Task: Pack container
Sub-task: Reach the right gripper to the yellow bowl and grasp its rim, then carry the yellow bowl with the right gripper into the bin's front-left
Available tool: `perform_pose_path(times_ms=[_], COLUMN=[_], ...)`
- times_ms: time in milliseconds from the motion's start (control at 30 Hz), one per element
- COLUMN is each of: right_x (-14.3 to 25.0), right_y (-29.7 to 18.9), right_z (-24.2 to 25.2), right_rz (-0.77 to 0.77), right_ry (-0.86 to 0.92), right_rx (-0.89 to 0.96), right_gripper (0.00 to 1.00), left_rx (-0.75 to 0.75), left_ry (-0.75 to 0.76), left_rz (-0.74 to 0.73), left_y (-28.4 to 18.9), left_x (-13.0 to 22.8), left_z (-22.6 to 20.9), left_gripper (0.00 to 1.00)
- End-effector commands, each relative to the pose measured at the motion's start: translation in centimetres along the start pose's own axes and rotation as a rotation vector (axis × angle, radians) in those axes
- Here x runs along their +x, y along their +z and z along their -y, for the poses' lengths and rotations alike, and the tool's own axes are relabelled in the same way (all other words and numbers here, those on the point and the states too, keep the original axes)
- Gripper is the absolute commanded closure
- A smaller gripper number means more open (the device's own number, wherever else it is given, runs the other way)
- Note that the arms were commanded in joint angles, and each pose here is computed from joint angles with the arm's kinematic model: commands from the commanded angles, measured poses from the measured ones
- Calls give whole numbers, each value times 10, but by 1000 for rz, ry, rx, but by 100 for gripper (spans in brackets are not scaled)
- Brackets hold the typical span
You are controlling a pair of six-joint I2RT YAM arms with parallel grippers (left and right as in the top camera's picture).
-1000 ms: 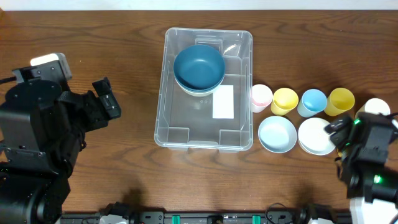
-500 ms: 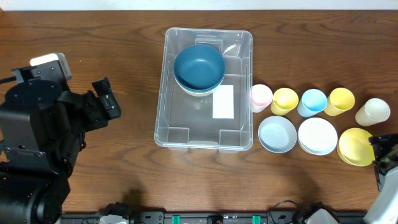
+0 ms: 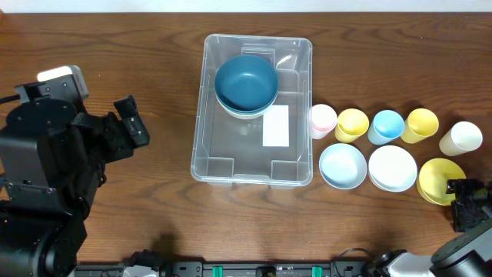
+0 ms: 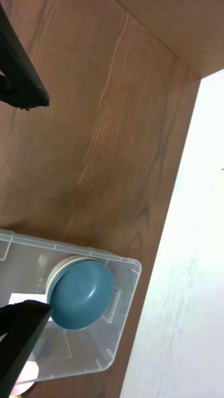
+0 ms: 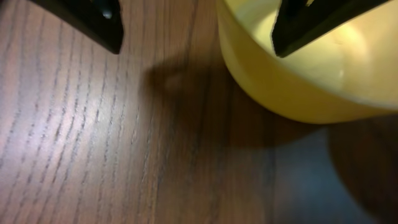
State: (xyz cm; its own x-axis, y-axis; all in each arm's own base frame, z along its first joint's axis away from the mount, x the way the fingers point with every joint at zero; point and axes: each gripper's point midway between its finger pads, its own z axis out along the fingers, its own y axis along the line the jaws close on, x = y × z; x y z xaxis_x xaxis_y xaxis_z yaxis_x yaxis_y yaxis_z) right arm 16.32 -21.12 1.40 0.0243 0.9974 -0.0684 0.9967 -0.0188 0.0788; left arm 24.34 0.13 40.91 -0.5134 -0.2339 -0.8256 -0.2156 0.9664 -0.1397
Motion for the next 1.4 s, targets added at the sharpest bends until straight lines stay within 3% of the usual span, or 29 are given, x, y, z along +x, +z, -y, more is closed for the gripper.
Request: perform_pose_path(times_ms=[0, 67, 167, 233, 367, 533, 733, 1000, 1200, 1367], right_x=[-5, -6, -5, -2, 0, 2, 45, 183, 277, 359], right_y=[3, 3, 3, 1, -14, -53, -127, -218, -239, -220], right_z=[-3, -5, -4, -2, 3, -2, -51, -102, -108, -110], right_rz=[14, 20, 17, 10, 29, 111, 158, 87, 33, 59], right_ry=[-4, -8, -40, -46, -50, -60, -218, -753, -1105, -1384], right_rx=[4, 2, 5, 11, 15, -64, -411, -802, -869, -835], right_gripper=[31, 38, 69, 84, 96, 99, 99, 98, 98, 98], left_rx=[-16, -16, -16, -16, -16, -16, -16, -16, -16, -16], left_ry=[0, 0, 0, 0, 0, 0, 0, 0, 0, 0], left_rz=[4, 4, 4, 4, 4, 4, 4, 4, 4, 4], left_y=[0, 0, 0, 0, 0, 0, 0, 0, 0, 0], left_x=[-1, 0, -1, 0, 0, -1, 0, 0, 0, 0], left_z=[-3, -3, -3, -3, -3, -3, -3, -3, -3, -3], left_gripper=[2, 2, 2, 2, 2, 2, 2, 2, 2, 2])
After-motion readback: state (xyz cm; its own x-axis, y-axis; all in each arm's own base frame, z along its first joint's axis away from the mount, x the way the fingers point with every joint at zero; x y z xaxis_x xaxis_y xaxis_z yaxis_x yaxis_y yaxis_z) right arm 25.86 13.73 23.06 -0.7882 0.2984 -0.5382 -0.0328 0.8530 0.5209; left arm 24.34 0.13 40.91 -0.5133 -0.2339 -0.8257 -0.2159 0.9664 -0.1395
